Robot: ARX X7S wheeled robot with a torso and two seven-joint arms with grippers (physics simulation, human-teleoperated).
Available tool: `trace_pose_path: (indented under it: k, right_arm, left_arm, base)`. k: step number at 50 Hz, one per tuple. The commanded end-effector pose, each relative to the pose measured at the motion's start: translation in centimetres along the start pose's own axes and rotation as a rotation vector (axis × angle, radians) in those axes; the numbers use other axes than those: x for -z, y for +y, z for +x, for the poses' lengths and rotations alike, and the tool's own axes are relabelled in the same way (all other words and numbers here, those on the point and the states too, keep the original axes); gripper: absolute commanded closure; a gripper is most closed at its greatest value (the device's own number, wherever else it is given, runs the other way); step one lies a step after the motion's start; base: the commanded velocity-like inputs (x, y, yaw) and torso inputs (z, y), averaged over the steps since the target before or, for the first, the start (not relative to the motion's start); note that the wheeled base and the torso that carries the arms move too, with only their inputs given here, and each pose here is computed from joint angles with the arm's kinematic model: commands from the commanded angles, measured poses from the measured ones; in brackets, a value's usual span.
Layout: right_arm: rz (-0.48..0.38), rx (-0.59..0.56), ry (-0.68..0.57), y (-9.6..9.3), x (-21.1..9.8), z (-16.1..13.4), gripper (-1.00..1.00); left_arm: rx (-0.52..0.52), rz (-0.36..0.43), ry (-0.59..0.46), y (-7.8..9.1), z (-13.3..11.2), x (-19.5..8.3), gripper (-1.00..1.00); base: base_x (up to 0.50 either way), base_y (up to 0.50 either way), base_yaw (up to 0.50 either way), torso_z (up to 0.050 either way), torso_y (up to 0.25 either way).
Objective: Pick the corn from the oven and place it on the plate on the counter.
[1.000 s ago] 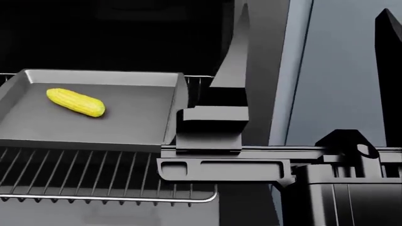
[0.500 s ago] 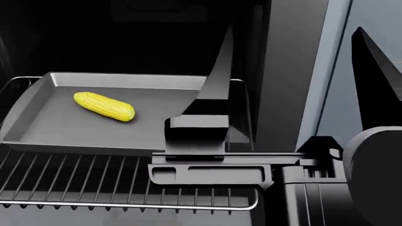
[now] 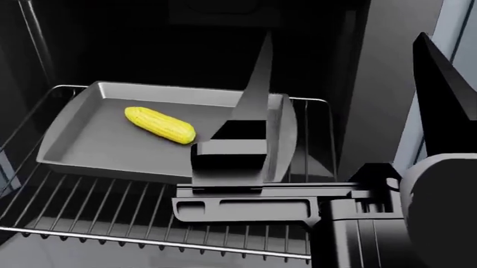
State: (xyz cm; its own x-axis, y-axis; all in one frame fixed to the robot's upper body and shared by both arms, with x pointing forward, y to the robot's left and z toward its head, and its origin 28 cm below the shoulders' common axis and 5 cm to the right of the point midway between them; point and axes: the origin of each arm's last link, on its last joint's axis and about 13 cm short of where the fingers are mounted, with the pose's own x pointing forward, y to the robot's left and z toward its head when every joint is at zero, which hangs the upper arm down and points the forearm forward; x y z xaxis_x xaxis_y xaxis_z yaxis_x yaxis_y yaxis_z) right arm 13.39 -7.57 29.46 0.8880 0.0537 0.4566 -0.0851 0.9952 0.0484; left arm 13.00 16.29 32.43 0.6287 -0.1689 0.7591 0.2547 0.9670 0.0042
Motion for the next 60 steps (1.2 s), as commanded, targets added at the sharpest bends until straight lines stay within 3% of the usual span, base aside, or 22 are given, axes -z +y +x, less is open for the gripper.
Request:
trace_pose_path:
  k: [1,13,15,16,19,20,21,22,42,54,60]
  right_arm:
    - [-0.015,0.000,-0.001,0.00,0.03,0.03,-1.00]
    - [-0.016,-0.003,0.004,-0.07,0.17,-0.06,-1.00]
    - [0.015,0.008,-0.003,-0.04,0.13,-0.03,-1.00]
    - [-0.011,0.006,-0.004,-0.06,0.28,-0.02,-1.00]
    - [-0.030,0.010,0.013,-0.07,0.50,-0.03,-1.00]
    - [0.053,-0.028,0.020,0.12,0.06,-0.32,-1.00]
    - [0.057,-0.022,0.016,0.02,0.05,-0.32,-1.00]
    - [0.020,-0.012,0.007,-0.07,0.19,-0.22,-1.00]
    - [0.033,-0.008,0.060,0.03,0.34,-0.33,-1.00]
    - [0.021,-0.015,0.038,0.08,0.13,-0.22,-1.00]
    - [0.031,-0.010,0.022,0.02,0.11,-0.21,-1.00]
  left_arm:
    - [0.001,0.001,-0.001,-0.01,0.05,0.01,-1.00]
    - [0.003,-0.004,0.000,-0.12,-0.01,0.13,-1.00]
    - [0.002,-0.003,0.001,-0.09,-0.02,0.13,-1.00]
    - [0.001,-0.002,0.000,-0.08,-0.02,0.10,-1.00]
    - [0.002,-0.002,0.000,-0.10,-0.06,0.05,-1.00]
    - [0.002,-0.001,0.000,-0.11,-0.05,0.04,-1.00]
    - [0.002,-0.002,-0.001,-0.11,-0.06,0.01,-1.00]
    - [0.002,0.000,-0.001,-0.11,-0.05,0.00,-1.00]
    - [0.004,0.002,-0.002,-0.19,-0.09,0.11,-1.00]
    - [0.007,0.002,-0.009,-0.26,0.07,-0.19,-1.00]
    - [0.009,-0.002,-0.005,-0.30,-0.04,-0.04,-1.00]
  base:
    - [0.05,0.00,0.50,0.000,0.000]
    - [0.05,0.01,0.50,0.000,0.000]
    - [0.06,0.01,0.50,0.000,0.000]
    - [0.07,0.01,0.45,0.000,0.000]
    - [0.00,0.00,0.00,0.000,0.000]
    - [0.00,0.00,0.00,0.000,0.000]
    - [0.00,0.00,0.00,0.000,0.000]
    - [0.00,0.00,0.00,0.000,0.000]
    - [0.00,0.00,0.00,0.000,0.000]
    - [0.47,-0.22,0.00,0.000,0.000]
    - [0.00,0.00,0.00,0.000,0.000]
